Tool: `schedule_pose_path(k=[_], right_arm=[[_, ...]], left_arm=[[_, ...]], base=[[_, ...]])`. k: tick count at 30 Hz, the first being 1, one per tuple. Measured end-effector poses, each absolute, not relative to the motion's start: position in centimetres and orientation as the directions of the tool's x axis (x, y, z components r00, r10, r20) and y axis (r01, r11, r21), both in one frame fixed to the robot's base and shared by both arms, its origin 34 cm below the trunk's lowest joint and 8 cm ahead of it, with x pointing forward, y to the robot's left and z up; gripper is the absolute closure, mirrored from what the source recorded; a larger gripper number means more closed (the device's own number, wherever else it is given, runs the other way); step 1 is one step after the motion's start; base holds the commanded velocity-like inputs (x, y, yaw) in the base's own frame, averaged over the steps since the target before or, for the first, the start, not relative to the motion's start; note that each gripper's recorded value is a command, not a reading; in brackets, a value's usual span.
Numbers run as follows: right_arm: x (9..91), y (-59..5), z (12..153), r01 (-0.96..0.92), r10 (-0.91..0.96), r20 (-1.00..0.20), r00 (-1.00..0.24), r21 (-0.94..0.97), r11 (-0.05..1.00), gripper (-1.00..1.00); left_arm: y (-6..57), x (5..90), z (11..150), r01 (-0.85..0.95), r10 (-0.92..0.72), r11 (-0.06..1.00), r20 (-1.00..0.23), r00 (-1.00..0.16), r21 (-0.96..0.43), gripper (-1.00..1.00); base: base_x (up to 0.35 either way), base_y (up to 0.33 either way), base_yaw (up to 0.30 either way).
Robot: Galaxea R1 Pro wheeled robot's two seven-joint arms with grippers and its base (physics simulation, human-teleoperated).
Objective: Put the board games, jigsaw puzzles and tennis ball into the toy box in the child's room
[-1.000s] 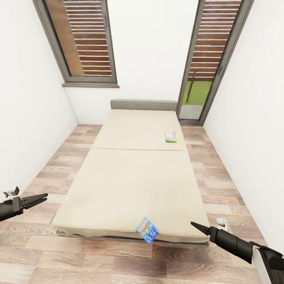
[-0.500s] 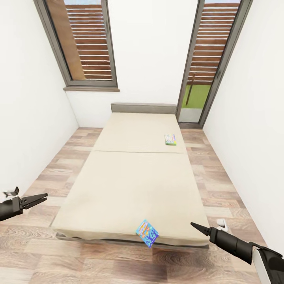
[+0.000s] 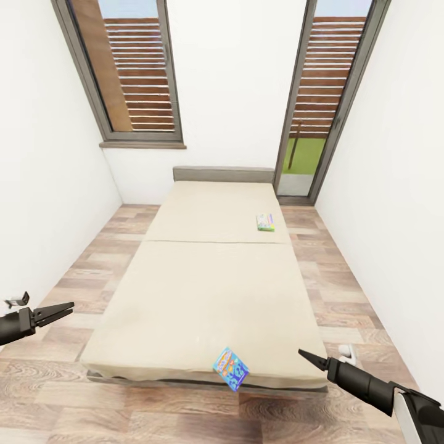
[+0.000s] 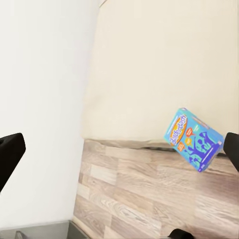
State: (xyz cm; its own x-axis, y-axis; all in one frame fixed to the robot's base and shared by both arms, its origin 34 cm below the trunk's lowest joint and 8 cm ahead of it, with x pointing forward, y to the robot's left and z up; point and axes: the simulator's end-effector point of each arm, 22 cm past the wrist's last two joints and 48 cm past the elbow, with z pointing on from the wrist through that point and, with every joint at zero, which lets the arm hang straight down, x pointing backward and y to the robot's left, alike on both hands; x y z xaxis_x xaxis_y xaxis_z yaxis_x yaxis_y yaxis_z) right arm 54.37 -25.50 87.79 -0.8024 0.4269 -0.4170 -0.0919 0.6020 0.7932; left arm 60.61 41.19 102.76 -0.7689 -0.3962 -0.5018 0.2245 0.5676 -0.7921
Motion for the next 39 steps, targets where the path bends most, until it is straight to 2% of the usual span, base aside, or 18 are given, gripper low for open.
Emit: schedule_pose_path(k=[20, 32, 39], right_arm=[[53.8, -25.7, 87.0, -0.063, 0.441, -0.399, -0.804, 0.795, 0.603, -1.00], [53.8, -25.8, 87.2, -0.069, 0.443, -0.411, -0.797, 0.790, 0.609, -1.00], [54.0, -25.9, 87.6, -0.079, 0.443, -0.425, -0.790, 0.786, 0.613, -1.00]], left_arm=[[41.2, 60.5, 104.4, 0.252, -0.397, 0.566, -0.527, -0.751, -0.785, -1.00], [41.2, 60.4, 105.4, 0.266, -0.397, 0.567, -0.542, -0.741, -0.779, -1.00], [41.2, 60.3, 106.0, 0.276, -0.397, 0.566, -0.550, -0.734, -0.777, -1.00]], base=[[-0.006, 0.012, -0.069], [-0.218, 0.000, -0.071], [-0.073, 0.000, -0.070]])
